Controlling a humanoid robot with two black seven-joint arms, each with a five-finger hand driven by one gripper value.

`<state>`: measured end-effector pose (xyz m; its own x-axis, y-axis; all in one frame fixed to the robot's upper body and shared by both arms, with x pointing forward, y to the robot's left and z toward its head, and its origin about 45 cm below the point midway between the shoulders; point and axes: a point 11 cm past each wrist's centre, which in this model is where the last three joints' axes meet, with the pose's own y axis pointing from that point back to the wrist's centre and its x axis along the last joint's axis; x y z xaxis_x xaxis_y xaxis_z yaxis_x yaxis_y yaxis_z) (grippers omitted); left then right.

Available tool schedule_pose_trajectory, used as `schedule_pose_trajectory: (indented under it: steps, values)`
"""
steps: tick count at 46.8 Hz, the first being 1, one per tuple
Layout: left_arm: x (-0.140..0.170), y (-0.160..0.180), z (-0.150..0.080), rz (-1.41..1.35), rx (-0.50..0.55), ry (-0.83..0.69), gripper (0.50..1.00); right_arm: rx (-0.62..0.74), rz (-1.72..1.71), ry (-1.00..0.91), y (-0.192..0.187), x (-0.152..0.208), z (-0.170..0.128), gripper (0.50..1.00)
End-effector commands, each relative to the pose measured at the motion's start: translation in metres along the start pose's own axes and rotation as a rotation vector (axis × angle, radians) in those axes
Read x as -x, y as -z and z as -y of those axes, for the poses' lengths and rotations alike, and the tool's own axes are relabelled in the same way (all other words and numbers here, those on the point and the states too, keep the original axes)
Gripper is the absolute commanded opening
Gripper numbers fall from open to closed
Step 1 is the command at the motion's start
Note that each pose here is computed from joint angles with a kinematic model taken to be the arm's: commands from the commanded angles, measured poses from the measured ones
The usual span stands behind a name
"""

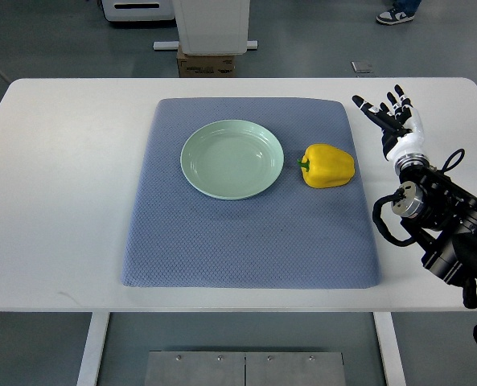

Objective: Place yellow pepper on plate with right hand

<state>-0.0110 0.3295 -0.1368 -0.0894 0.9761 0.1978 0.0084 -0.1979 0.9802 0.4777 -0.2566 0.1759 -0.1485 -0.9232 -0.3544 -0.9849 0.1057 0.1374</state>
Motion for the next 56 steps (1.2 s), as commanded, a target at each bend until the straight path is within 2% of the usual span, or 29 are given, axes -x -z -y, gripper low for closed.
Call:
schedule_pose_trajectory:
  steps: [1,56]
  values:
    - [-0.0001,0.0,0.0,0.0,0.0,-0.001,1.0,0.0,0.0,0.0,0.0001,0.0001,0.0,1.0]
    - [0.0,-0.0009,0.0,0.0,0.002,-0.001,1.0,0.0,-0.001,-0.001,0.0,-0.0004,0.0001,1.0]
